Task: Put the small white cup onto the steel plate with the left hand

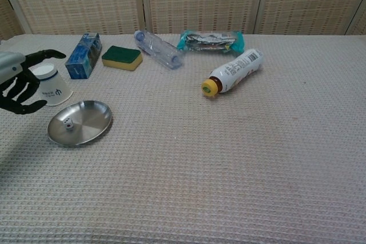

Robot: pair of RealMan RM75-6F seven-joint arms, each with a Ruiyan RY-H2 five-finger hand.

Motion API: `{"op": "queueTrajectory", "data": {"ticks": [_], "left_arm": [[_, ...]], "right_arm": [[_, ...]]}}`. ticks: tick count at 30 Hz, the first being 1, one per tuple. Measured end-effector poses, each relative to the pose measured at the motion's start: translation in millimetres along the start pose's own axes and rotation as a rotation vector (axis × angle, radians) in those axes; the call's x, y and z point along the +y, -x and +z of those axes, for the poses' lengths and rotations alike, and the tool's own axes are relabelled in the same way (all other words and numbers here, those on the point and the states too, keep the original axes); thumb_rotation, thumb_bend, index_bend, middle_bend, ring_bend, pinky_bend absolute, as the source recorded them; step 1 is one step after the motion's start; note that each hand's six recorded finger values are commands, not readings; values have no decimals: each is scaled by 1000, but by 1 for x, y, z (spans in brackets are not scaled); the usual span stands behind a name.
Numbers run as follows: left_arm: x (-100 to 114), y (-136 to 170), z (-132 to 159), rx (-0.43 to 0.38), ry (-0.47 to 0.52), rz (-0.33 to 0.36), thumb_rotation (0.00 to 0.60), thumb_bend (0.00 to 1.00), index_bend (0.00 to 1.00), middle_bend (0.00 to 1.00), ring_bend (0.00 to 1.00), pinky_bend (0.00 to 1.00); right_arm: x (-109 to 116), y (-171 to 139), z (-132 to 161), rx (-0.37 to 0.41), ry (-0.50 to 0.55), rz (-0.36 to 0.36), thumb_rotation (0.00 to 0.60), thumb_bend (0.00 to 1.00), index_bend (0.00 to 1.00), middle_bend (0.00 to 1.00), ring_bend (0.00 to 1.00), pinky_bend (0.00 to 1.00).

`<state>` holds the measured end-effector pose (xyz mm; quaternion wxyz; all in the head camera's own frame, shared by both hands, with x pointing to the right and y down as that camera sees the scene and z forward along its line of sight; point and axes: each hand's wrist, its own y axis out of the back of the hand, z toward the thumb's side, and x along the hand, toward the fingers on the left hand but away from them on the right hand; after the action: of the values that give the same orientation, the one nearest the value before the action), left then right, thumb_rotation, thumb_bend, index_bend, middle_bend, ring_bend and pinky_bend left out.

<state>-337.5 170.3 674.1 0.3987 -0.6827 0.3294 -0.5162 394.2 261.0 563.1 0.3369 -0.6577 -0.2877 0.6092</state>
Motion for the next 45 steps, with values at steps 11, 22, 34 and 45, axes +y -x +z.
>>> {"op": "queueTrajectory", "data": {"ticks": [11,22,34,45], "left_arm": [[31,-30,-43,38,32,-63,600,360,0,0,0,33],[15,-80,-60,68,-19,-124,600,355,38,13,0,160],[1,-85,-70,93,-143,-132,600,360,204,197,101,388],[-6,-86,-70,93,-194,-130,600,358,256,235,138,433]], "right_arm": [[-4,1,3,4,-3,13,531,201,0,0,0,0],[-6,7,-4,-29,-7,21,531,202,0,0,0,0],[-8,10,-5,-35,-10,35,531,202,0,0,0,0],[-9,9,-5,-38,-8,39,530,202,0,0,0,0]]}}
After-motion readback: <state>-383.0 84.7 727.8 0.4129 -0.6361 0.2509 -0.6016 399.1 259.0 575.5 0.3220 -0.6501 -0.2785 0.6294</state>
